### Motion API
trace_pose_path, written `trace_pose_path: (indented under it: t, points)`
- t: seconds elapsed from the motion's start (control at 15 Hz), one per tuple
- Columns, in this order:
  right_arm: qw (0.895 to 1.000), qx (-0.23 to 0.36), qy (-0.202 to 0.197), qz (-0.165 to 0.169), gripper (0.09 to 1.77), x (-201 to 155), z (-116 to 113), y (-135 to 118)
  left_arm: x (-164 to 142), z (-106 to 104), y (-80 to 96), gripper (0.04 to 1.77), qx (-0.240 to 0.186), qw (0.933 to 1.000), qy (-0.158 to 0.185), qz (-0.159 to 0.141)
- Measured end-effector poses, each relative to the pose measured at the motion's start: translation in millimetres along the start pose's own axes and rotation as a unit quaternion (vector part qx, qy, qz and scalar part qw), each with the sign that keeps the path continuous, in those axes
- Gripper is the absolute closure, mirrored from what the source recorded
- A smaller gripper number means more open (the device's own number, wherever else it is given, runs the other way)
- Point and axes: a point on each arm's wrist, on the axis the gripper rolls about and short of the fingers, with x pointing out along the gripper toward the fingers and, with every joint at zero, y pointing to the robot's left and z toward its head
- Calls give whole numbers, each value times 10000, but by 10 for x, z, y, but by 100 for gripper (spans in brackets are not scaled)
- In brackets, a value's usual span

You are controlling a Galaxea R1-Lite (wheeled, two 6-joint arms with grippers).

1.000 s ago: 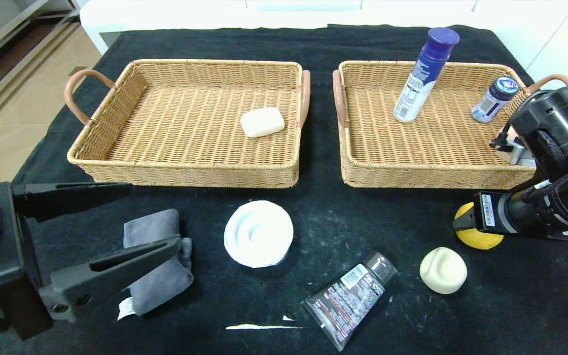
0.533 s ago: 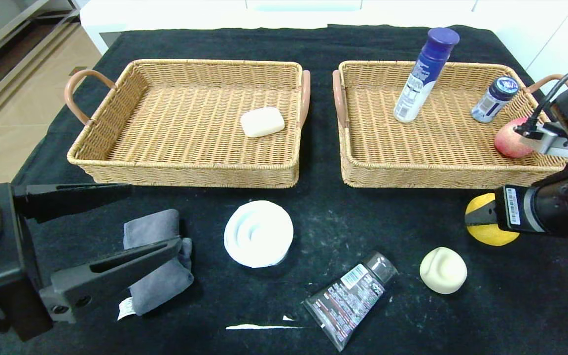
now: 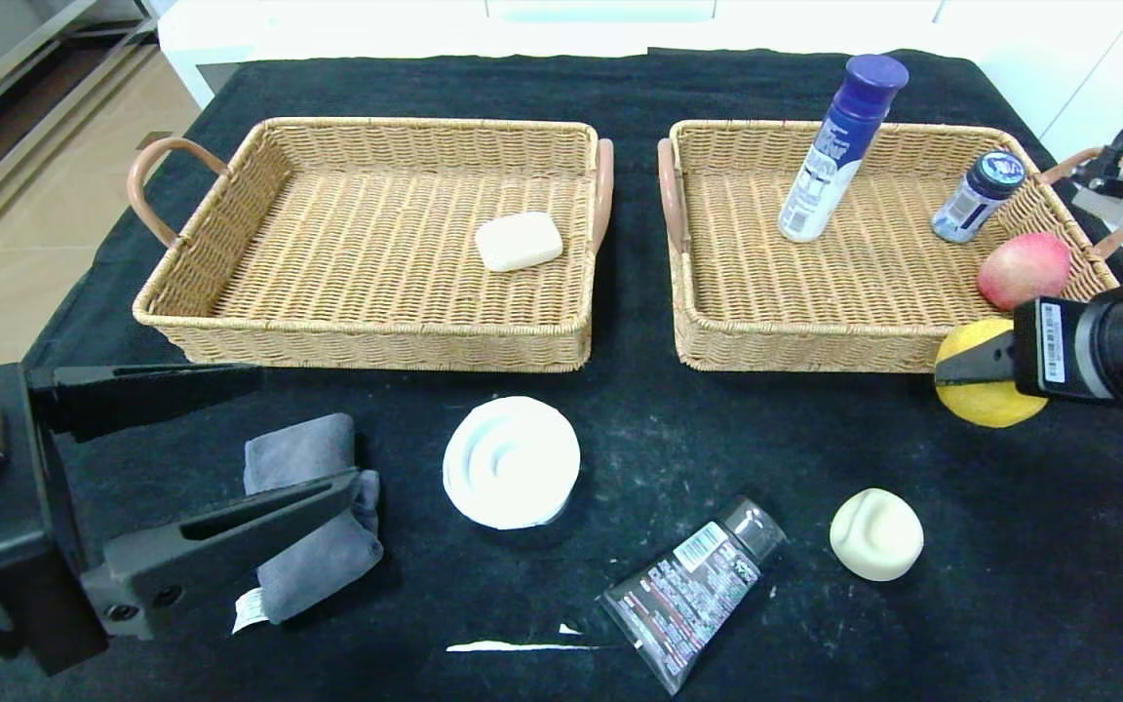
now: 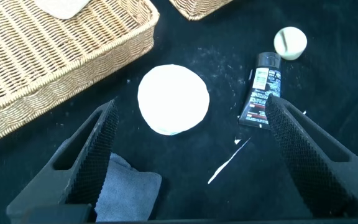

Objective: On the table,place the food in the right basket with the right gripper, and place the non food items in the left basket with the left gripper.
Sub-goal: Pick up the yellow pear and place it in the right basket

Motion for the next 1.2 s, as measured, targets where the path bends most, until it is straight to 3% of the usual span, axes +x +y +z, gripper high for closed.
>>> trace_pose_path:
  t: [0.73,1.0,1.2]
  points:
    - [9958,-20,-893,-178,73,119,649,-57,-1,1,0,9,-2,10000,-12,2]
    - [9894,-65,-1435,-236,73,289,862,-131,-6,3,-1,9,-1,10000,-19,3]
    - [9883,-105,-1481,-342,73,422,913,-184,-12,7,-2,9,2,10000,-31,5]
